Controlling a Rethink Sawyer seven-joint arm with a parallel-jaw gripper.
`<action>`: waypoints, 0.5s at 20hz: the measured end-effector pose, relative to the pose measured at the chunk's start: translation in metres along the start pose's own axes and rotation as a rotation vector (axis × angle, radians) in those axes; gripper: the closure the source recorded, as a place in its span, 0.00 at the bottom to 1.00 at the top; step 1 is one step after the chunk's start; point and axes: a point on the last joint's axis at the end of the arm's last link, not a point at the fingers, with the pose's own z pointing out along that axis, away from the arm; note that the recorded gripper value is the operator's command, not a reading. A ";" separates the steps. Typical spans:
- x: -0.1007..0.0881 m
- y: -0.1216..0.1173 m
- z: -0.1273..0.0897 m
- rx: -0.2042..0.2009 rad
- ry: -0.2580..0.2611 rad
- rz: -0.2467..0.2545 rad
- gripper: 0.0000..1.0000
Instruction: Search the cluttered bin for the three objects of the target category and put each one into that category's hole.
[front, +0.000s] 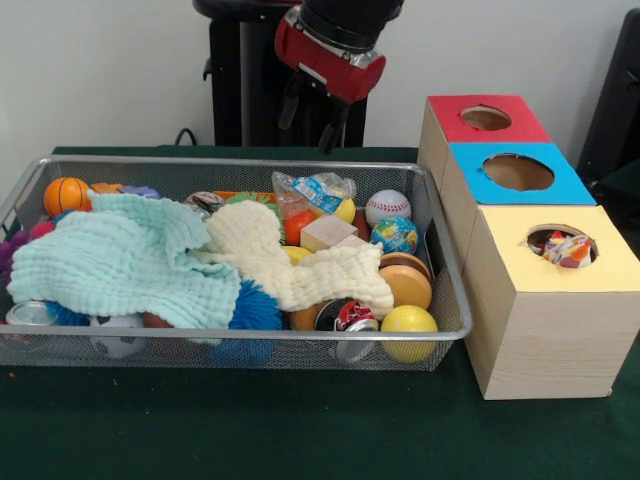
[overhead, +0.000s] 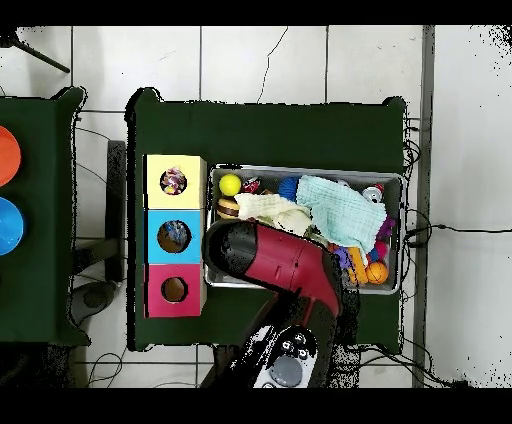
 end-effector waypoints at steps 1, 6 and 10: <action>0.000 0.000 0.002 0.001 -0.002 -0.001 0.00; -0.001 0.003 0.015 0.001 -0.036 -0.008 0.00; -0.003 0.007 0.029 -0.005 -0.067 -0.012 0.00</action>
